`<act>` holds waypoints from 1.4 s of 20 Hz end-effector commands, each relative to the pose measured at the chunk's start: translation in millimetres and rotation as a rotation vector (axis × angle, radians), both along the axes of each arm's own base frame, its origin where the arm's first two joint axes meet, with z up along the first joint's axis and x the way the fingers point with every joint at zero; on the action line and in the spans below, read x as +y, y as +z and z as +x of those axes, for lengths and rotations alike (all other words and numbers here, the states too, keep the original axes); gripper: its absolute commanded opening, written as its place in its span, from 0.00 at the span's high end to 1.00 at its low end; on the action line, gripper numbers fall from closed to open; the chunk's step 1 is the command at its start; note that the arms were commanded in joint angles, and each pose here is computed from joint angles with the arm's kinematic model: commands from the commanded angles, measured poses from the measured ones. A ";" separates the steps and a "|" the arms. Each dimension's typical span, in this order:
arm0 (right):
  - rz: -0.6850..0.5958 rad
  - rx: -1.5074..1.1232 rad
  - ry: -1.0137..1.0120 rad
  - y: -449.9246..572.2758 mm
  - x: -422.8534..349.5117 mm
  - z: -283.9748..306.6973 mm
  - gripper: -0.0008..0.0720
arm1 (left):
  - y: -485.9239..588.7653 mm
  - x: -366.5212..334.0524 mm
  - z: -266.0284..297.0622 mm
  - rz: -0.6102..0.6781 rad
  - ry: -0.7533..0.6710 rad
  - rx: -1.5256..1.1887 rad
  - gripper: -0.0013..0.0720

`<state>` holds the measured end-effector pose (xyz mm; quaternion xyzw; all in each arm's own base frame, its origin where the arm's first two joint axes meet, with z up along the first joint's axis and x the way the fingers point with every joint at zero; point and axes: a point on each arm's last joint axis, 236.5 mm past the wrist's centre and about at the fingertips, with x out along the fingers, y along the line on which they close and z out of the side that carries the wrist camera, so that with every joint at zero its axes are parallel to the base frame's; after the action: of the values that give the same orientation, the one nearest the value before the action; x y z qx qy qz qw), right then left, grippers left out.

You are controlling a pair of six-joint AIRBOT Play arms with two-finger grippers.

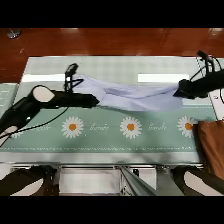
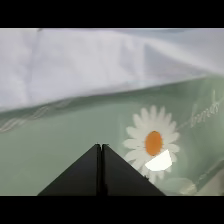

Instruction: Fold the shirts.

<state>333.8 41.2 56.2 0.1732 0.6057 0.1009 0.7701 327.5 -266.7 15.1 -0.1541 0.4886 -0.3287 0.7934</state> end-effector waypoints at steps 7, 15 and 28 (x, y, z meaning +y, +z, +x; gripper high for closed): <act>-0.005 -0.150 -0.063 60.4 19.7 -119.2 0.96 | -59.4 -188.2 1.8 -0.021 -0.183 0.120 0.95; 0.066 -0.240 -0.084 79.1 33.1 -108.0 0.96 | -92.0 -271.9 -116.2 0.024 -0.438 0.265 0.95; 0.321 -0.247 0.063 90.1 98.8 -47.6 0.96 | 88.7 83.4 115.4 -0.015 0.122 0.032 0.95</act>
<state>261.5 117.4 140.8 0.2524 0.4987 0.2038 0.8038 432.5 -279.4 63.1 -0.1749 0.5347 -0.3388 0.7541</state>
